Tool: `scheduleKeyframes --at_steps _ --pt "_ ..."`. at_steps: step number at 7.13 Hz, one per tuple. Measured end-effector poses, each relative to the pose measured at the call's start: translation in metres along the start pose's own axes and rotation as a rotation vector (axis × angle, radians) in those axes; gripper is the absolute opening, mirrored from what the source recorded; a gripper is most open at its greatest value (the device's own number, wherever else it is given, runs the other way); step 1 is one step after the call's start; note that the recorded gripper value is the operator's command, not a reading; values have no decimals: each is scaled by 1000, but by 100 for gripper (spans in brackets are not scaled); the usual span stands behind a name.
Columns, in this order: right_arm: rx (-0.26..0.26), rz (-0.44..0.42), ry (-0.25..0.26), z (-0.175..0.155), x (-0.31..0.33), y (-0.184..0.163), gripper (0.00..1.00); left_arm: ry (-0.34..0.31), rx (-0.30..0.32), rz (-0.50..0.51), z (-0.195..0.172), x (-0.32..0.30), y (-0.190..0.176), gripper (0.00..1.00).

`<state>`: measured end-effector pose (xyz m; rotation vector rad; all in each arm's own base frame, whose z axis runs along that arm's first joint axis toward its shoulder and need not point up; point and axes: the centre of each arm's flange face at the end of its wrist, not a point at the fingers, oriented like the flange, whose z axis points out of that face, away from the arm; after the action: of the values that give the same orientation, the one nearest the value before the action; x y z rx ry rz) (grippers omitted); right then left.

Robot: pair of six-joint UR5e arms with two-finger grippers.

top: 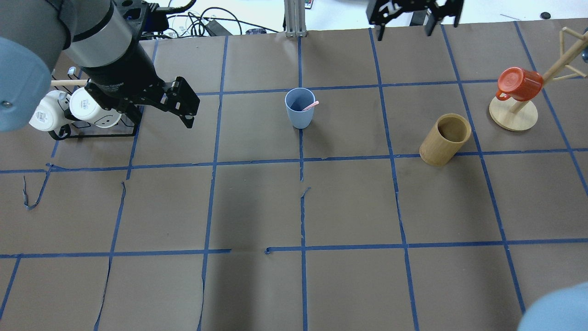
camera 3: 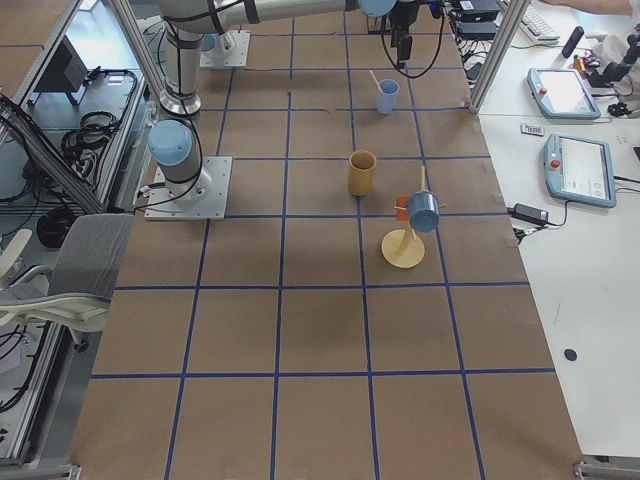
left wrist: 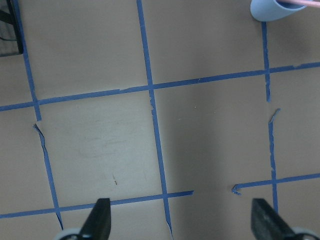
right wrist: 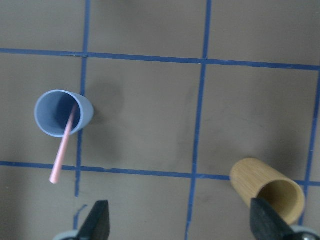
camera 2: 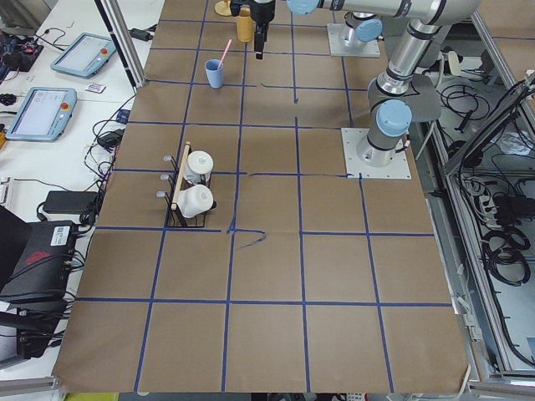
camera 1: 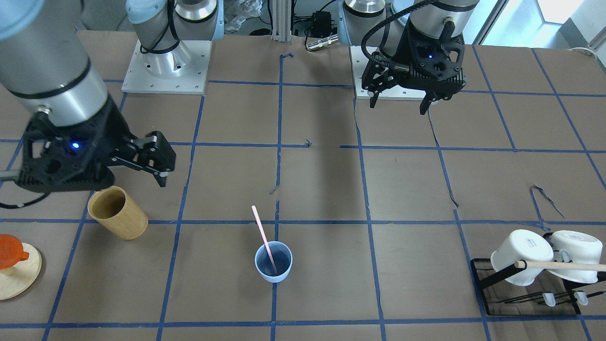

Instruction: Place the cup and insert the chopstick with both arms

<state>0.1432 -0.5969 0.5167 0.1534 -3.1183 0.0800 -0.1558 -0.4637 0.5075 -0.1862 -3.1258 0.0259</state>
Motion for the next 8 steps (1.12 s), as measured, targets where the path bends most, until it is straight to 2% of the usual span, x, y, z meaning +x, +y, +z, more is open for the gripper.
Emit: scheduleKeyframes --at_steps 2,3,4,8 --pt "-27 -39 23 0 8 85 100 0 0 0 0 0 0 100" --pt "-1 -44 24 1 6 110 100 -1 0 0 0 0 0 100" --pt "43 -51 23 1 5 117 100 -1 0 0 0 0 0 100" --pt "141 -77 -15 -3 4 109 100 -2 1 0 -1 0 1 100"
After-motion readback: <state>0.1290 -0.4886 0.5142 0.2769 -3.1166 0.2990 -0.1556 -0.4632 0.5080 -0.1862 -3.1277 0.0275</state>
